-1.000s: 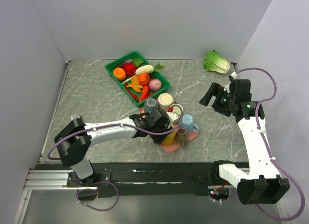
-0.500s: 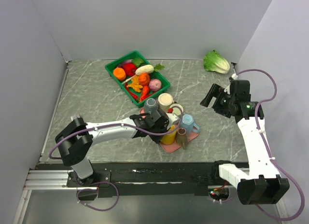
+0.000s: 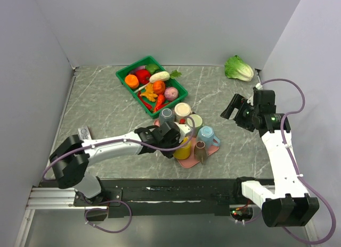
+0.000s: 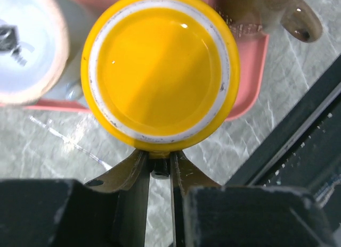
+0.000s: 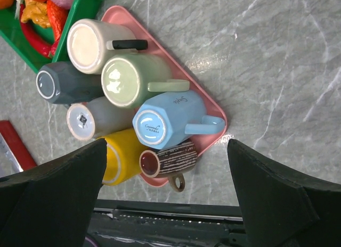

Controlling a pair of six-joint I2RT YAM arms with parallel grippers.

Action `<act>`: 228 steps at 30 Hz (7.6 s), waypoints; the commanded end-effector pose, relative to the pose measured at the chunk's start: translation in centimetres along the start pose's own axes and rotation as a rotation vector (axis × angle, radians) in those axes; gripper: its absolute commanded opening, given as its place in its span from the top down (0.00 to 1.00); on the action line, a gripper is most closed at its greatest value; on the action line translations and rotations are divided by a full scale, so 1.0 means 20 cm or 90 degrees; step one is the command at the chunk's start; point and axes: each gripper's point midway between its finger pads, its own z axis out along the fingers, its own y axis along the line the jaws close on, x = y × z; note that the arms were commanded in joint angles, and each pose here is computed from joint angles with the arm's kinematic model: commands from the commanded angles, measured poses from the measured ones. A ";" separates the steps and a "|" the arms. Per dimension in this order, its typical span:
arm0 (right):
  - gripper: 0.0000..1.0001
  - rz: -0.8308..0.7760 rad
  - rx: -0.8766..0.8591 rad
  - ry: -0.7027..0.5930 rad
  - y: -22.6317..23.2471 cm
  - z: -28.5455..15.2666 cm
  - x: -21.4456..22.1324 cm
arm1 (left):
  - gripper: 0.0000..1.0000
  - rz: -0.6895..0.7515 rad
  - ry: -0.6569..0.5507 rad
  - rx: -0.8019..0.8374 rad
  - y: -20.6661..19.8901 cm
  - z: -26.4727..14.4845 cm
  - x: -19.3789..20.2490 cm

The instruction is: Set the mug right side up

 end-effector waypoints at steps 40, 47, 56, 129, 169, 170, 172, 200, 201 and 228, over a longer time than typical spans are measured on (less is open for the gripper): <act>0.06 -0.241 -0.802 -0.296 1.27 -0.99 -0.19 | 0.99 -0.275 -0.739 0.327 -0.02 -1.83 -1.61; 0.12 -0.180 -0.877 -0.335 1.34 -1.05 -0.25 | 0.99 -0.272 -0.762 0.384 -0.07 -1.90 -1.59; 0.27 -0.157 -0.906 -0.330 1.39 -1.06 -0.28 | 0.99 -0.281 -0.762 0.410 -0.08 -1.88 -1.56; 1.00 -0.301 0.104 -0.081 0.17 1.15 -0.35 | 0.04 -0.330 -0.378 -0.075 0.66 -0.79 -0.83; 0.00 -0.188 -0.039 -0.115 0.40 0.49 -0.30 | 0.01 -0.224 -0.136 -0.076 0.40 -0.11 -0.28; 0.00 -0.184 -0.046 -0.122 0.41 0.46 -0.30 | 0.01 -0.220 -0.131 -0.077 0.39 -0.10 -0.27; 0.00 -0.184 -0.052 -0.124 0.41 0.44 -0.29 | 0.03 -0.222 -0.122 -0.081 0.38 -0.06 -0.26; 0.00 -0.164 -0.005 -0.148 0.29 0.32 -0.25 | 0.47 -0.266 -0.061 -0.093 0.28 0.17 -0.21; 0.00 -0.164 -0.003 -0.147 0.28 0.32 -0.25 | 0.48 -0.268 -0.061 -0.096 0.29 0.18 -0.20; 0.00 -0.147 -0.015 -0.165 0.28 0.24 -0.25 | 0.99 -0.240 -0.073 -0.088 0.27 0.01 -0.25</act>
